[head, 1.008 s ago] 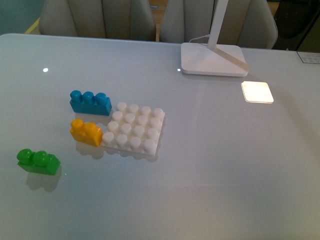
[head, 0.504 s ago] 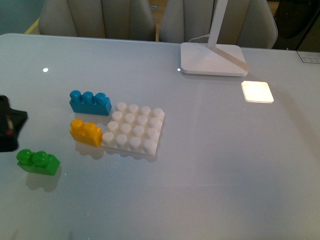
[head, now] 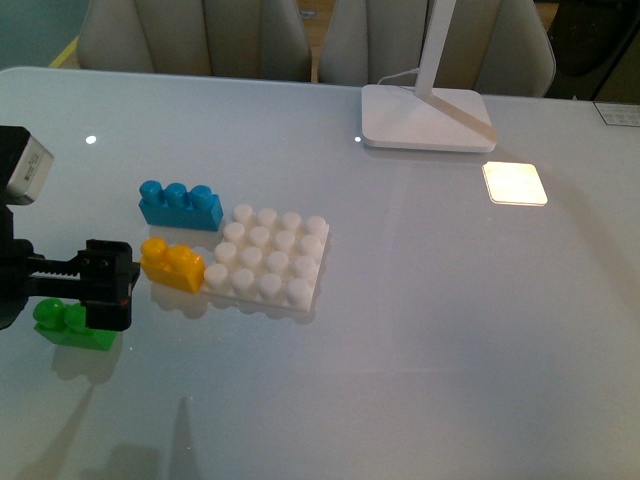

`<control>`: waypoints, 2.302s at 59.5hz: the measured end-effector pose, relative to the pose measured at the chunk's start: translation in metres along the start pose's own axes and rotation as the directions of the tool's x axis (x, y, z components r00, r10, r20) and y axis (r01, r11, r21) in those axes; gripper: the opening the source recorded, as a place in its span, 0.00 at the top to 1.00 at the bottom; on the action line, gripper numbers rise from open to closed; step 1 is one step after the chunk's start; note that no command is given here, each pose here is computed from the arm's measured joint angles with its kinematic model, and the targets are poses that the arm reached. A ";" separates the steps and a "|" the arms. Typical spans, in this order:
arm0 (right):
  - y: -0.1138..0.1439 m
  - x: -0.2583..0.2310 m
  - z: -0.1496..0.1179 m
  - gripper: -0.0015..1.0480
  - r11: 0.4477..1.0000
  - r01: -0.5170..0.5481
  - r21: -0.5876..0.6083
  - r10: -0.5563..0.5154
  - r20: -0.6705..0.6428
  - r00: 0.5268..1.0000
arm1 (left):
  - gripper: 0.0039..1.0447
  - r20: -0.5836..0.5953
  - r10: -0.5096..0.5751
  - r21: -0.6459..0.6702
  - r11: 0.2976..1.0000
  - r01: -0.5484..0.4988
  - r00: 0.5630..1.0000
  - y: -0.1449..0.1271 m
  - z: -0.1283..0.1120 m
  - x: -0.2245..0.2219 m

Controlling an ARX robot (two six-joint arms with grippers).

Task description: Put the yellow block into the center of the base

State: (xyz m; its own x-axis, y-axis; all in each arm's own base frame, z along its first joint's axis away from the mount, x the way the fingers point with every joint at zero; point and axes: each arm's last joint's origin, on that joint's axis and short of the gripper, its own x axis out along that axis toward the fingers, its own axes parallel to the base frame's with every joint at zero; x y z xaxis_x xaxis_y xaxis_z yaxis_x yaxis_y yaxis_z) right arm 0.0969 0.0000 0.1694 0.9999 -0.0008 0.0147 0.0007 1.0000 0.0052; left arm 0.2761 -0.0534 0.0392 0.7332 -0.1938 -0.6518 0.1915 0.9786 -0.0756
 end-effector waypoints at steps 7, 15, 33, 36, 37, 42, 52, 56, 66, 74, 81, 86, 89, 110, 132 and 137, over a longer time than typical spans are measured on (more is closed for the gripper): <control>0.000 0.000 0.000 0.08 1.000 0.000 0.000 0.000 0.000 1.000 | 0.07 0.013 -0.028 0.045 0.999 0.028 1.000 -0.012 0.006 0.016; 0.000 0.000 0.000 0.08 1.000 0.000 0.000 0.000 0.000 1.000 | 0.07 0.005 -0.027 0.079 0.997 0.027 1.000 -0.019 0.009 0.030; 0.000 0.000 0.000 0.08 1.000 0.000 0.000 0.000 0.000 1.000 | 0.07 -0.015 -0.024 0.183 0.983 0.026 1.000 -0.023 0.008 0.054; 0.000 0.000 0.000 0.08 1.000 0.000 0.000 0.000 0.000 1.000 | 0.07 -0.025 -0.012 0.196 0.981 0.016 1.000 -0.021 0.006 0.057; 0.000 0.000 0.000 0.08 1.000 0.000 0.000 0.000 0.000 1.000 | 0.07 -0.027 -0.009 0.197 0.980 0.014 1.000 -0.021 0.005 0.057; 0.000 0.000 0.000 0.08 1.000 0.000 0.000 0.000 0.000 1.000 | 0.07 -0.043 0.011 0.203 0.979 -0.002 0.999 -0.016 0.003 0.061; 0.000 0.000 0.000 0.08 1.000 0.000 0.000 0.000 0.000 1.000 | 0.07 -0.059 0.030 0.192 0.981 -0.018 0.998 -0.008 0.004 0.066; 0.000 0.000 0.000 0.08 1.000 0.000 0.000 0.000 0.000 1.000 | 0.07 -0.069 0.034 0.189 0.982 -0.021 0.997 -0.006 0.003 0.068; 0.000 0.000 0.000 0.08 1.000 0.000 0.000 0.000 0.000 1.000 | 0.07 -0.086 0.035 0.184 0.983 -0.019 0.996 -0.004 0.000 0.073; 0.000 0.000 0.000 0.08 1.000 0.000 0.000 0.000 0.000 1.000 | 0.07 -0.092 0.035 0.181 0.983 -0.018 0.995 -0.003 -0.001 0.075; 0.000 0.000 0.000 0.08 1.000 0.000 0.000 0.000 0.000 1.000 | 0.07 -0.100 0.035 0.178 0.984 -0.017 0.994 -0.001 -0.002 0.077; 0.000 0.000 0.000 0.08 1.000 0.000 0.000 0.000 0.000 1.000 | 0.07 -0.105 0.033 0.175 0.984 -0.014 0.994 0.000 -0.003 0.079; 0.000 0.000 0.000 0.08 1.000 0.000 0.000 0.000 0.000 1.000 | 0.07 -0.109 0.032 0.174 0.985 -0.012 0.994 0.000 -0.004 0.080; 0.000 0.000 0.000 0.08 1.000 0.000 0.000 0.000 0.000 1.000 | 0.07 -0.142 0.033 0.169 0.986 -0.009 0.989 0.003 -0.010 0.087; 0.000 0.000 0.000 0.08 1.000 0.000 0.000 0.000 0.000 1.000 | 0.07 -0.155 0.042 0.164 0.986 -0.016 0.987 0.005 -0.013 0.090; 0.000 0.000 0.000 0.08 1.000 0.000 0.000 0.000 0.000 1.000 | 0.07 -0.154 0.042 0.164 0.986 -0.017 0.987 0.005 -0.013 0.091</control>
State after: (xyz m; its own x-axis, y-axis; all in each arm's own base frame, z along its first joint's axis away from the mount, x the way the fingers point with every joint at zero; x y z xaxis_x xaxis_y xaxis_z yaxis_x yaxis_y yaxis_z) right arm 0.0969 0.0000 0.1694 0.9999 -0.0008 0.0147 0.0007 1.0000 0.0052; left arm 0.3353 -0.0648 -0.0299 0.6315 -0.1395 -0.7627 0.2836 0.9571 0.0597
